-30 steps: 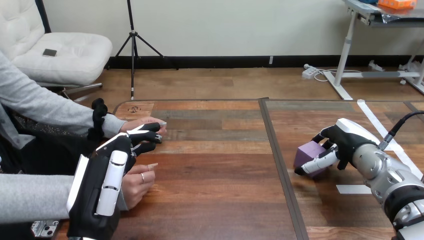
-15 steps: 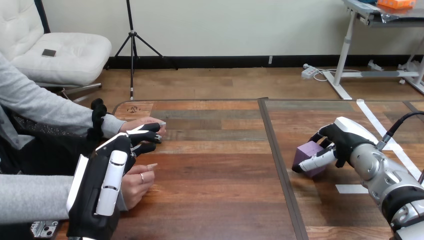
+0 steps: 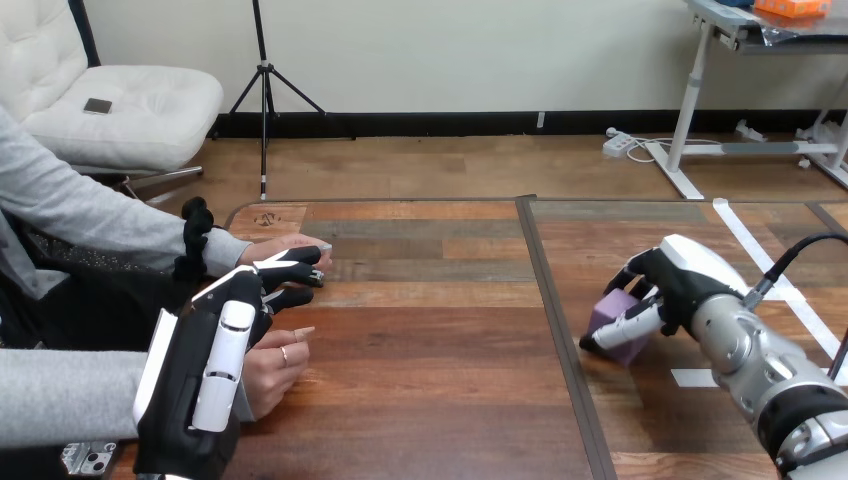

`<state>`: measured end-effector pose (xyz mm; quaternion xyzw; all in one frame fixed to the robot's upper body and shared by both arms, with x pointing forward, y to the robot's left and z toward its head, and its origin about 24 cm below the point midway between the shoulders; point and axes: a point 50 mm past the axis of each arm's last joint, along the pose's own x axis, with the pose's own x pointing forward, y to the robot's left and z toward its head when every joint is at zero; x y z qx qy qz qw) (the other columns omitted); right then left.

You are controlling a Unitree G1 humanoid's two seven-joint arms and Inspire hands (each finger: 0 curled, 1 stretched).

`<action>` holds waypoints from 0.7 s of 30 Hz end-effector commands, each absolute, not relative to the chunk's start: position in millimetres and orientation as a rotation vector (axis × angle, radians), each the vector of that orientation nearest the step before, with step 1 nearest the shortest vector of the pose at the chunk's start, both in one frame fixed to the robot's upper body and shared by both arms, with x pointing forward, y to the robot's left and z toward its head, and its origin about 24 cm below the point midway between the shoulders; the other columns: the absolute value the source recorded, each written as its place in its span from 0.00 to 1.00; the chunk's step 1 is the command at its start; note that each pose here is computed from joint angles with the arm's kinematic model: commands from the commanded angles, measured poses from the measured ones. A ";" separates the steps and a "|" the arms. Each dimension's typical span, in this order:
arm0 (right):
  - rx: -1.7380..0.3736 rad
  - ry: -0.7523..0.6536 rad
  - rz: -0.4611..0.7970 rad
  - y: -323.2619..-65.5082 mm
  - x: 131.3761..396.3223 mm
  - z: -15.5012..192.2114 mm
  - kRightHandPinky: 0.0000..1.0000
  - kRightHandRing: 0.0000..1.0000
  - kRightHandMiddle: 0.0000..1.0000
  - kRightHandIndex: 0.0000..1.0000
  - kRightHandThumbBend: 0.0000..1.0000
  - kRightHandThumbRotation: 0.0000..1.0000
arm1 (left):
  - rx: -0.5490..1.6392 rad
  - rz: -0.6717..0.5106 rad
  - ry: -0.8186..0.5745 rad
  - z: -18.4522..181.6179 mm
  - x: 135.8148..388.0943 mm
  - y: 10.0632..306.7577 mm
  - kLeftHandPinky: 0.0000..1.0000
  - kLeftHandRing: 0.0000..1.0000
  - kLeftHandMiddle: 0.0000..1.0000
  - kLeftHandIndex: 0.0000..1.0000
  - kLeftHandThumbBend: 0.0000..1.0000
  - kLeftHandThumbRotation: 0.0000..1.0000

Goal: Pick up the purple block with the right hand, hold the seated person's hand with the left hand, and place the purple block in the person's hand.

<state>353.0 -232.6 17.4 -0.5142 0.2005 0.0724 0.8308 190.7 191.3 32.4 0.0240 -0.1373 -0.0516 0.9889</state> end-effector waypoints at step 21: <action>-1.066 0.280 0.119 -228.2 361.5 34.5 0.36 0.43 0.47 0.45 0.77 0.00 | 0.073 -0.097 -0.375 51.3 201.5 194.0 0.73 0.83 0.77 0.57 0.47 1.00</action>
